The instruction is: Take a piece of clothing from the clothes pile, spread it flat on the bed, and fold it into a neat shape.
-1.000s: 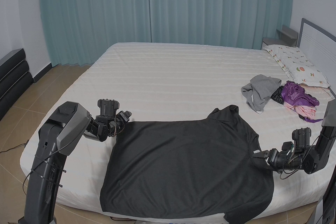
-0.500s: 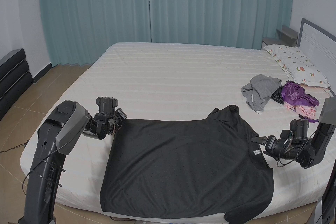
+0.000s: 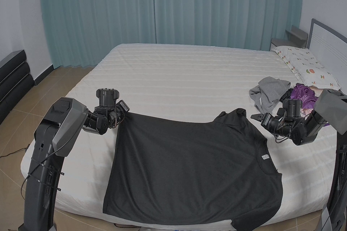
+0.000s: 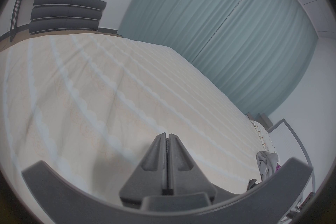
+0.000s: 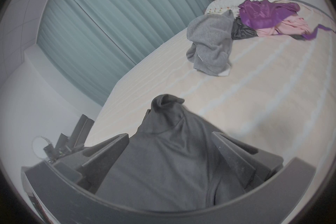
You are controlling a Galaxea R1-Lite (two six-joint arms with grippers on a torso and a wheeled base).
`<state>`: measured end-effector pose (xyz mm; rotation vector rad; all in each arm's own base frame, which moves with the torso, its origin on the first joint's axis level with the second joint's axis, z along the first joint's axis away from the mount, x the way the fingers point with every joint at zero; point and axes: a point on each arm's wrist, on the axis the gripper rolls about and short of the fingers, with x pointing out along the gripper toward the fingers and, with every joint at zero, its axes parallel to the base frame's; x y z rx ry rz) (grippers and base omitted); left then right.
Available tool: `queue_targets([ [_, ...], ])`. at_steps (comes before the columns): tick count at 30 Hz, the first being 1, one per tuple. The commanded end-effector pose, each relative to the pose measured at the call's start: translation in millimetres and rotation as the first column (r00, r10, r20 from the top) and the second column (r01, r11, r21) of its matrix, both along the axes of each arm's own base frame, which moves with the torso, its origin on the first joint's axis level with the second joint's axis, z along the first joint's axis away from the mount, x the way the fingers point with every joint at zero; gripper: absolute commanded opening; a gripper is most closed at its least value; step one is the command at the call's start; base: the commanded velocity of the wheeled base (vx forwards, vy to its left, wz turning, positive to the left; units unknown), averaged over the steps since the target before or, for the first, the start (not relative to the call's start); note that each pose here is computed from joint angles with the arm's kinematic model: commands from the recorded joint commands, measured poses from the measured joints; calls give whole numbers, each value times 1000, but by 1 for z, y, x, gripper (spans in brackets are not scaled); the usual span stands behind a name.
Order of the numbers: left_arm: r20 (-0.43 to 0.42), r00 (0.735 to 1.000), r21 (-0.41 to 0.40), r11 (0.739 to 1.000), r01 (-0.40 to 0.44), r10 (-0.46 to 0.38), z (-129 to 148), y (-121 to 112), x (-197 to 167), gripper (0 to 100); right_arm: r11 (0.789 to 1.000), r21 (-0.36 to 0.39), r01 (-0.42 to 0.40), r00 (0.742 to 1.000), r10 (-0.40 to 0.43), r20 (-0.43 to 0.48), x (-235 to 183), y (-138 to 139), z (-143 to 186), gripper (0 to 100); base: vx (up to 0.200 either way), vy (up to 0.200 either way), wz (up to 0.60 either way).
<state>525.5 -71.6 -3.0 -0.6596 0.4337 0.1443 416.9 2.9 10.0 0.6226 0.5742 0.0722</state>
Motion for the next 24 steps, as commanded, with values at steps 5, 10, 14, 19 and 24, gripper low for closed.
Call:
queue_targets([
  [5, 17, 1000, 13, 1000, -3, 3, 16, 1, -2, 0, 993, -117, -5, 999, 0, -47, 69, 16, -66, 100, 0, 0, 0],
  [10, 12, 1000, 14, 1000, -2, 1, 15, 0, -2, 0, 993, -117, -13, 999, 8, -44, 80, 19, -72, 100, 0, 0, 0],
  [14, 11, 1000, 13, 1000, 7, -8, 13, -4, -2, 0, 993, -118, -10, 999, 7, -33, 89, 20, -80, 100, 0, 0, 0],
  [19, 8, 1000, 14, 1000, 20, -20, 12, -11, -3, 0, 993, -117, -15, 999, 11, -32, 94, 22, -83, 0, 0, 0, 0],
  [24, -6, 1000, 16, 1000, 22, -22, 11, -12, -4, 0, 994, -107, -3, 1000, 2, -12, 96, 19, -75, 0, 0, 0, 0],
])
